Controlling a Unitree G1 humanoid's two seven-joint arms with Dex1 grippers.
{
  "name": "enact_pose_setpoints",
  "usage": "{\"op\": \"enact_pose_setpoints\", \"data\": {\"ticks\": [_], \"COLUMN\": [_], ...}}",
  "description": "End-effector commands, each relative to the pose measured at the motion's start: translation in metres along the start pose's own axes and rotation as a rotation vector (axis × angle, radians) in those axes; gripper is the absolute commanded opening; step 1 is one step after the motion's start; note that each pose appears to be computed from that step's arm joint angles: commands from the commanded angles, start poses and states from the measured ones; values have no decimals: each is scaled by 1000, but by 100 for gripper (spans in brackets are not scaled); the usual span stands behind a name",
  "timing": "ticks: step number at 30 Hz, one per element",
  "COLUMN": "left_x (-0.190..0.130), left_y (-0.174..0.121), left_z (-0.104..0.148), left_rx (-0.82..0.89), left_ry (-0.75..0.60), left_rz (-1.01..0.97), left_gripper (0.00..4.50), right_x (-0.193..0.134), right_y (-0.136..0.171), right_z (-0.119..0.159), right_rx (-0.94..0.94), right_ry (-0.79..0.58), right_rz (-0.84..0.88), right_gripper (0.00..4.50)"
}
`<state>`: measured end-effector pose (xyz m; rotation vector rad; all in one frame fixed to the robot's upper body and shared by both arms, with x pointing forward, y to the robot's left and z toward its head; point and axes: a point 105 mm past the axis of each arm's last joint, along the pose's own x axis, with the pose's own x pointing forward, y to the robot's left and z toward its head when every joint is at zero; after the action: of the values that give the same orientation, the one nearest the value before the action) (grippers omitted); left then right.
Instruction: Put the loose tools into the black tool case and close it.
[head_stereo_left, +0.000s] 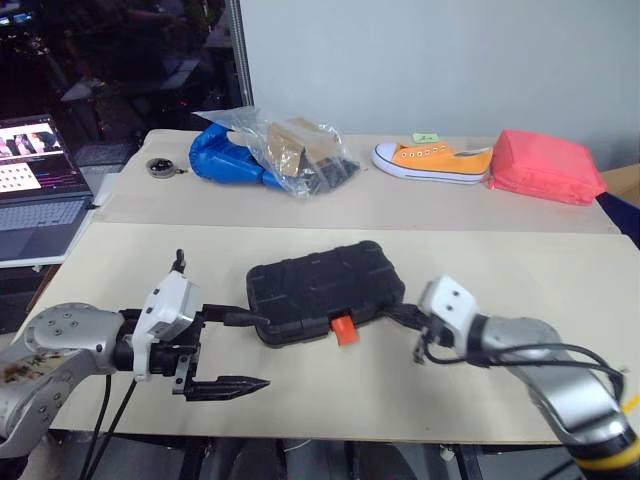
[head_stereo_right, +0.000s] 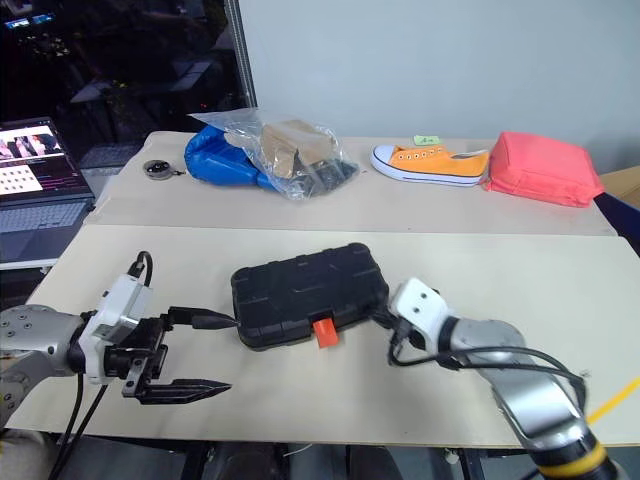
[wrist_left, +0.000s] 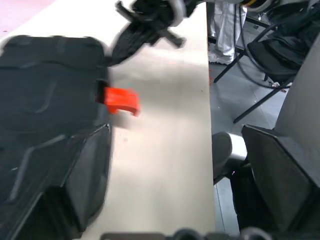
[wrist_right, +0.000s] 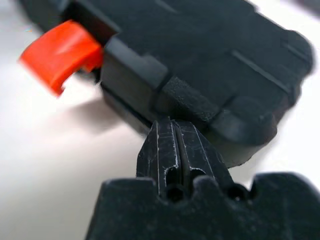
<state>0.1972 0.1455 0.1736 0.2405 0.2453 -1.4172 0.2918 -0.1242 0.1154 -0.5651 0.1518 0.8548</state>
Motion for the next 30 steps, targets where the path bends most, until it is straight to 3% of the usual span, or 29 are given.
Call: {"op": "enact_pose_setpoints", "data": {"ticks": [1,5,10,15,17,22,30], "left_x": [5,15,29,37,39,40,43], "left_y": [9,25,45,54,57,59,57], "left_z": [0,-4,-18,-40,-46,-53,-54], "left_rx": [35,47,32,6,-10,-26,-26], "left_ry": [9,17,39,123,144,169,165], "left_rz": [44,88,131,100,83,42,11], "left_gripper": [430,430,436,436,436,436,436], "right_x": [22,13,-16,-12,-7,1,13], "right_y": [-15,-17,3,17,35,35,22], "right_z": [0,4,15,43,51,50,46], "right_rx": [-33,54,225,280,365,491,522], "right_ry": [-3,-20,-34,-69,-67,83,191], "right_rz": [-91,-55,48,37,125,99,8], "right_gripper": [0,0,152,316,382,382,382]}}
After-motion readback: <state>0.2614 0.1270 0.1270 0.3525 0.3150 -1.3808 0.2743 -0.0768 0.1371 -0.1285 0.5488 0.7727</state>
